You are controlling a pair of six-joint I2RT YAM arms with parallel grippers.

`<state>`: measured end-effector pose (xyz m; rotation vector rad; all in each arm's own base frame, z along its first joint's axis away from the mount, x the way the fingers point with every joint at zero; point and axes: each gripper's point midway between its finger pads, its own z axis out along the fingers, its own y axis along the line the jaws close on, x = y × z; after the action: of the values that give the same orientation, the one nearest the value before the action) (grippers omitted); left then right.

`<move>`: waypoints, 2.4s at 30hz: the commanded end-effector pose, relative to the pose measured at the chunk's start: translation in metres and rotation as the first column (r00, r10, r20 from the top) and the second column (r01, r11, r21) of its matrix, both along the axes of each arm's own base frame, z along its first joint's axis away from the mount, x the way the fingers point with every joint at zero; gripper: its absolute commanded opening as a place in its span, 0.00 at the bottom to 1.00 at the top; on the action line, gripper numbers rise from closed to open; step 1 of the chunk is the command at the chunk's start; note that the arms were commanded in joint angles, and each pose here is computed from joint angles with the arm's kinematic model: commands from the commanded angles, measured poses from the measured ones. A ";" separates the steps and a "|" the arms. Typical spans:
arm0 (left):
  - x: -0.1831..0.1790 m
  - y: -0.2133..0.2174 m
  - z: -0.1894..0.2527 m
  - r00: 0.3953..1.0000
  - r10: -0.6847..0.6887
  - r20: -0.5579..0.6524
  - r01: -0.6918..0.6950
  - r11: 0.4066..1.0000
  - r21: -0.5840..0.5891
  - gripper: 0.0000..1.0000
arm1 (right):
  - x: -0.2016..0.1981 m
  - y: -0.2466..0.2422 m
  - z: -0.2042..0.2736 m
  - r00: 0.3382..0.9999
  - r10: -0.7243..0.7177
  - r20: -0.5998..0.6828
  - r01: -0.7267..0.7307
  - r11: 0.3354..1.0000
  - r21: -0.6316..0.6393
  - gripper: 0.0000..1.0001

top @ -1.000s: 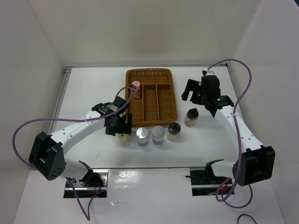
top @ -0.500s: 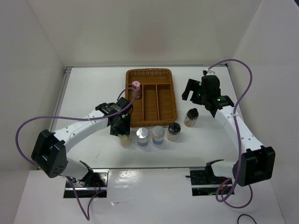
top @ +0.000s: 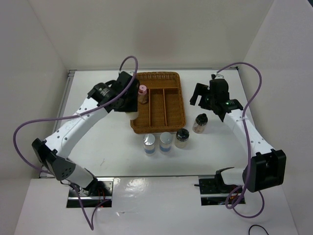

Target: Organize the condiment bottles

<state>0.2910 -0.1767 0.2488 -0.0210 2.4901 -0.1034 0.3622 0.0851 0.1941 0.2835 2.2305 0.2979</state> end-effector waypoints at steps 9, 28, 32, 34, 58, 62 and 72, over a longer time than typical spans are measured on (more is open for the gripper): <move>0.110 -0.013 -0.011 0.987 -0.063 0.145 0.048 0.994 0.103 0.41 | 0.020 0.001 0.028 0.996 0.001 0.088 -0.001 1.000 0.004 0.98; 0.156 -0.028 -0.047 0.985 -0.157 0.070 0.159 0.987 -0.017 0.41 | 0.036 0.008 0.024 0.997 0.010 0.082 -0.010 1.000 0.003 0.98; 0.152 -0.029 -0.060 0.985 -0.169 0.046 0.170 0.985 -0.025 0.41 | 0.038 0.009 0.024 0.997 0.010 0.082 -0.010 1.000 0.003 0.98; 0.150 -0.028 -0.068 0.985 -0.169 0.031 0.170 0.985 -0.021 0.41 | 0.038 0.009 0.024 0.997 0.010 0.082 -0.010 1.000 0.003 0.98; 0.147 -0.030 -0.132 0.978 -0.187 -0.089 0.188 0.982 0.003 0.47 | 0.034 0.014 0.022 0.997 0.047 0.054 -0.046 0.999 -0.006 0.98; 0.147 -0.030 -0.132 0.977 -0.194 -0.089 0.196 0.981 0.008 0.58 | 0.032 0.015 0.022 0.998 0.054 0.044 -0.054 0.999 -0.003 0.98; 0.142 -0.029 -0.113 0.981 -0.189 -0.044 0.191 0.981 0.032 0.92 | 0.031 0.019 0.038 0.994 0.068 0.082 -0.068 0.998 -0.004 0.98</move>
<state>0.4315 -0.2046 0.1143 0.2158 2.5957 -0.1330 0.3863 0.0990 0.2024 0.2256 2.2312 0.3189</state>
